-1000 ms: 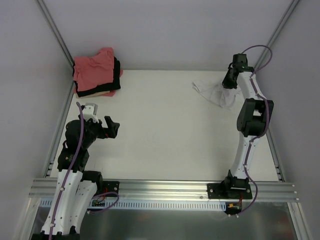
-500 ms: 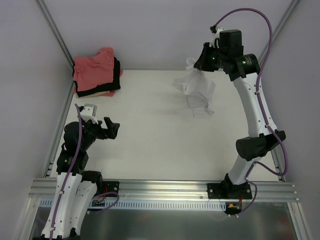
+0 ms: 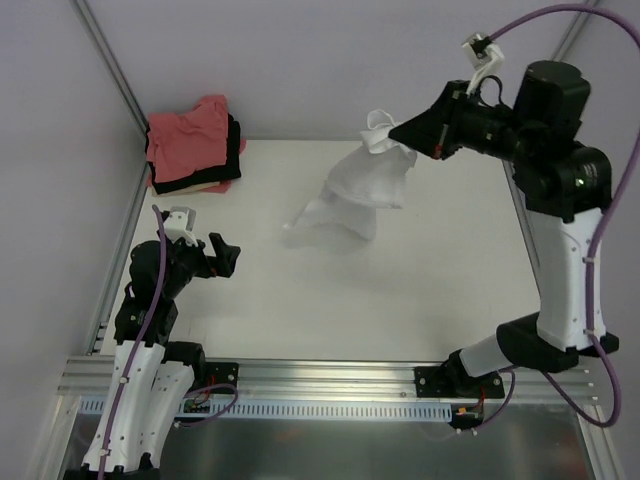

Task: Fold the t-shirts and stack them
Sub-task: Move the tshirt to the center of the board

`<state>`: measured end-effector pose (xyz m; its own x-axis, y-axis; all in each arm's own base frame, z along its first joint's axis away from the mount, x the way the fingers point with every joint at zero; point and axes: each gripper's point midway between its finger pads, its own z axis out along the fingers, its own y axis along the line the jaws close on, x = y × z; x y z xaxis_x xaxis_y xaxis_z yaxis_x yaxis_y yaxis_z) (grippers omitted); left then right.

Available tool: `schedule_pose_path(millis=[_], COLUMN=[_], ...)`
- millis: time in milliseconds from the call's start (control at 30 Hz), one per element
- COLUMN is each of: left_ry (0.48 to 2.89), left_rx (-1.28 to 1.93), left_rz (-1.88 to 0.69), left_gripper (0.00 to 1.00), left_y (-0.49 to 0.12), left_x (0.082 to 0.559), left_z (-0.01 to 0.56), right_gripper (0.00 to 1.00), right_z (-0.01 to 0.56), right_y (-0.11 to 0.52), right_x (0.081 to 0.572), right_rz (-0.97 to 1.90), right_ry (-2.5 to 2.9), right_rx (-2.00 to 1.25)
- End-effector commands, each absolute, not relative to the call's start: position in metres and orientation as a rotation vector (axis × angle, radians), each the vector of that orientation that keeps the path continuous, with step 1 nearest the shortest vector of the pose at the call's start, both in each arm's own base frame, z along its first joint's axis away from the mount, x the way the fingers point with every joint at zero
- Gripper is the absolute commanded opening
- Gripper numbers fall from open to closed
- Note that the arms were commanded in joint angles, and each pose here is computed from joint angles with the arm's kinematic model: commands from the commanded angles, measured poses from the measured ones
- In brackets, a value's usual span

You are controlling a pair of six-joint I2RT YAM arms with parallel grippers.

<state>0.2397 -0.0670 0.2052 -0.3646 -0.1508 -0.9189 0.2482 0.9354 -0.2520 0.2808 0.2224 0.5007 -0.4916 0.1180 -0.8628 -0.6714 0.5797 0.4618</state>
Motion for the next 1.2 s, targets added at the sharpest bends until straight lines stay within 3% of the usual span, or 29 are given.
schedule_pose_path(millis=[0, 300, 700, 933, 1167], left_ry=[1.86, 1.863, 1.866, 1.864, 1.87], left_rx=[0.082, 0.088, 0.104, 0.106, 0.101], left_rz=[-0.427, -0.431, -0.447, -0.445, -0.437], left_gripper=[0.98, 0.99, 0.99, 0.98, 0.99], left_y=[-0.07, -0.071, -0.075, -0.075, -0.074], left_x=[0.242, 0.241, 0.24, 0.241, 0.241], left_z=[0.222, 0.221, 0.22, 0.221, 0.219], right_gripper=[0.01, 0.01, 0.01, 0.01, 0.01], right_z=[0.549, 0.537, 0.553, 0.531, 0.43], right_y=[0.207, 0.108, -0.013, 0.038, 0.174], right_x=[0.236, 0.248, 0.226, 0.266, 0.302], right_rz=[1.06, 0.526, -0.075, 0.143, 0.672], right_ry=[1.671, 1.695, 1.605, 1.705, 1.919], right_rx=[-0.491, -0.16, 0.209, 0.108, -0.26])
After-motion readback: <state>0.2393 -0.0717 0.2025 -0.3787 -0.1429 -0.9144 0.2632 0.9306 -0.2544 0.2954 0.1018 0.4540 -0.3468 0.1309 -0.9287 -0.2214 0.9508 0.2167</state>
